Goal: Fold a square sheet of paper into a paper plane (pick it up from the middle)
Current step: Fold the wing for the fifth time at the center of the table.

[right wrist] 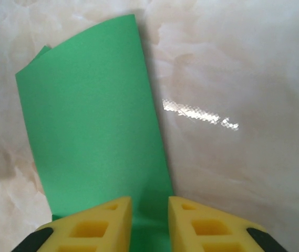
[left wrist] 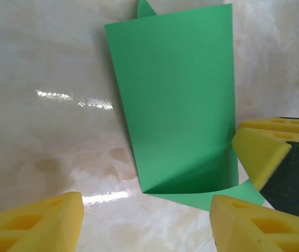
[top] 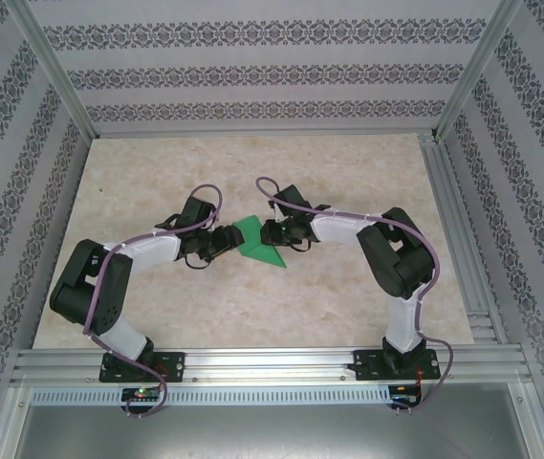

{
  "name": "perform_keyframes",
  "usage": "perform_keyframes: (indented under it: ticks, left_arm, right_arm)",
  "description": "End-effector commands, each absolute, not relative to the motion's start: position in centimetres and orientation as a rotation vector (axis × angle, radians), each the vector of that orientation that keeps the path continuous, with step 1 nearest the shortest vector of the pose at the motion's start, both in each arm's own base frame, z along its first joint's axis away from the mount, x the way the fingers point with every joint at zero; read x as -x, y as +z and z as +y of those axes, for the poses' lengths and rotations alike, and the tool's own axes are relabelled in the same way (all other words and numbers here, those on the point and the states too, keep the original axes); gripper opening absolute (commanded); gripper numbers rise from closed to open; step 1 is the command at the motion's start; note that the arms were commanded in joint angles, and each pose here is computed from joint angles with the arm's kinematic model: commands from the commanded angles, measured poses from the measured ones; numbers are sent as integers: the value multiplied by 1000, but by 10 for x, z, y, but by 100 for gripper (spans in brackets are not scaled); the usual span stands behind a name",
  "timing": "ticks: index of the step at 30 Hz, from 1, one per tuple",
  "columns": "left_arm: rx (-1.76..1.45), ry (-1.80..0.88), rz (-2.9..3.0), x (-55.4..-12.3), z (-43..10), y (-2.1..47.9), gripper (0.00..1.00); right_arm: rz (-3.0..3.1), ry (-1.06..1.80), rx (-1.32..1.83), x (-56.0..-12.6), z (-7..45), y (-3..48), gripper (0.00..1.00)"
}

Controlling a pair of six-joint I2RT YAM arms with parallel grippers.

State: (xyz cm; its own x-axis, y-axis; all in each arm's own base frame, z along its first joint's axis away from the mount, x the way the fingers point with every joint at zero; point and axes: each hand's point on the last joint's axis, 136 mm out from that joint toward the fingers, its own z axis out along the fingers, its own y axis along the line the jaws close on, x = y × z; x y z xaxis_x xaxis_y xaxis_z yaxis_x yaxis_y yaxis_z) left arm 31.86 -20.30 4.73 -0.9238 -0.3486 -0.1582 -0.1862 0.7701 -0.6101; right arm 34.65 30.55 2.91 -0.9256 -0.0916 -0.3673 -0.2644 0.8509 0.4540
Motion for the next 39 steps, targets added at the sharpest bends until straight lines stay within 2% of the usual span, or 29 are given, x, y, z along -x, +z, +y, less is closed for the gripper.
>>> perform_keyframes:
  ticks: [1,7,13,19,39]
  left_arm:
    - [402,-932,2664,-322,-210,55,66]
    - [406,-923,2663,-324,-209,54,66]
    - [415,-910,2661,-323,-207,54,66]
    - [418,-911,2663,-323,-207,53,66]
    - [372,-984,2683,-321,-222,53,66]
  right_arm:
    - [2574,819,292,-348,310,78,31]
    - [2529,827,407,-323,314,97,35]
    - [2602,816,494,-305,324,72,26]
    - [2651,795,503,-309,327,49,21]
    - [2697,870,264,-333,307,14,20]
